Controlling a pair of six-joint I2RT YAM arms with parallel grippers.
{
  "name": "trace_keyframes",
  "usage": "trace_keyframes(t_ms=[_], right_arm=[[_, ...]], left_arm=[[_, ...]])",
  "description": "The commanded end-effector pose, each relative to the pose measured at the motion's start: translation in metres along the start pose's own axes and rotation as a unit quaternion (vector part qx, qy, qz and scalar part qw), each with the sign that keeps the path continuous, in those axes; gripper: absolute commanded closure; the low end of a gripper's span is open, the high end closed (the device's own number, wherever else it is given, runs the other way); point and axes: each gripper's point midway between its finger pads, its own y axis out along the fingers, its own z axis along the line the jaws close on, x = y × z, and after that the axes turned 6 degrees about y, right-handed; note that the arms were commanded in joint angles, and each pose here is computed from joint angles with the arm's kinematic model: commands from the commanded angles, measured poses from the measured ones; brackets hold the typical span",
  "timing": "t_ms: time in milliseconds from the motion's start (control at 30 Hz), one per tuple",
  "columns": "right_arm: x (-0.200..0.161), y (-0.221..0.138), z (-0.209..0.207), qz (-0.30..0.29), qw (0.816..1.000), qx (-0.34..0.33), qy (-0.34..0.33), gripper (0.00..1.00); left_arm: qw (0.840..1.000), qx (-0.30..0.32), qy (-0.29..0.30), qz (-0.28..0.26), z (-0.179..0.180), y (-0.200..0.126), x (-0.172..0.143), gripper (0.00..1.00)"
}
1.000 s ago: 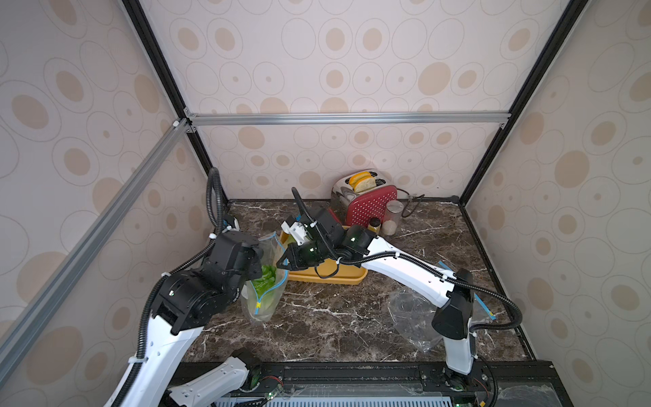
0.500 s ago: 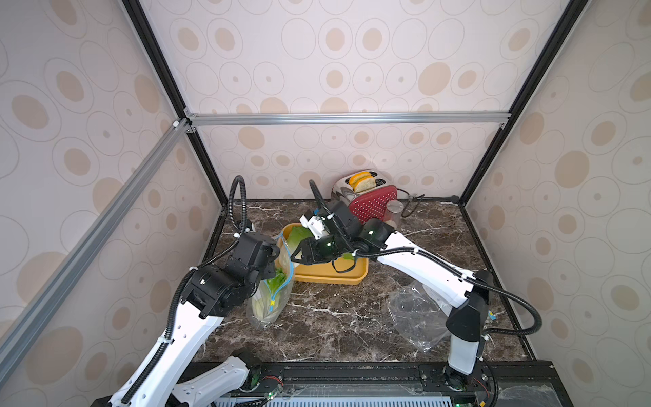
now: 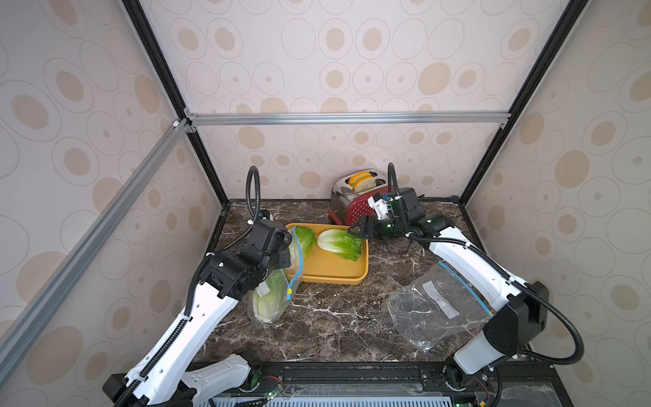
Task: Put the chinese cabbages into a zipper bag and zip it
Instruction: Pick up the Chinese cabbage from the basket.
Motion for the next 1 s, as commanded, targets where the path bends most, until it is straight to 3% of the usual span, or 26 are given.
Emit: trace_keyframes(t_ms=[0,300,600,833,967], right_arm=[[0.007,0.016,-0.017,0.011,1.0,0.016,-0.004,0.23],[0.029,0.064,-0.07,0.027,0.999,-0.035,-0.02,0.15],[0.035,0.097,-0.097,0.045,0.997,-0.057,-0.018,0.09],[0.035,0.123,-0.097,0.065,0.997,-0.032,-0.017,0.08],[0.035,0.134,-0.094,0.07,0.997,-0.026,-0.014,0.12]], left_arm=[[0.999,-0.038,-0.008,-0.016,-0.014,-0.003,0.013,1.0],[0.996,-0.076,-0.033,-0.016,-0.03,0.011,0.007,1.0],[0.997,-0.068,-0.033,-0.011,-0.03,0.018,0.004,1.0],[0.998,-0.059,-0.03,-0.011,-0.028,0.021,0.003,1.0],[0.998,-0.05,-0.032,-0.015,-0.024,0.021,0.003,1.0]])
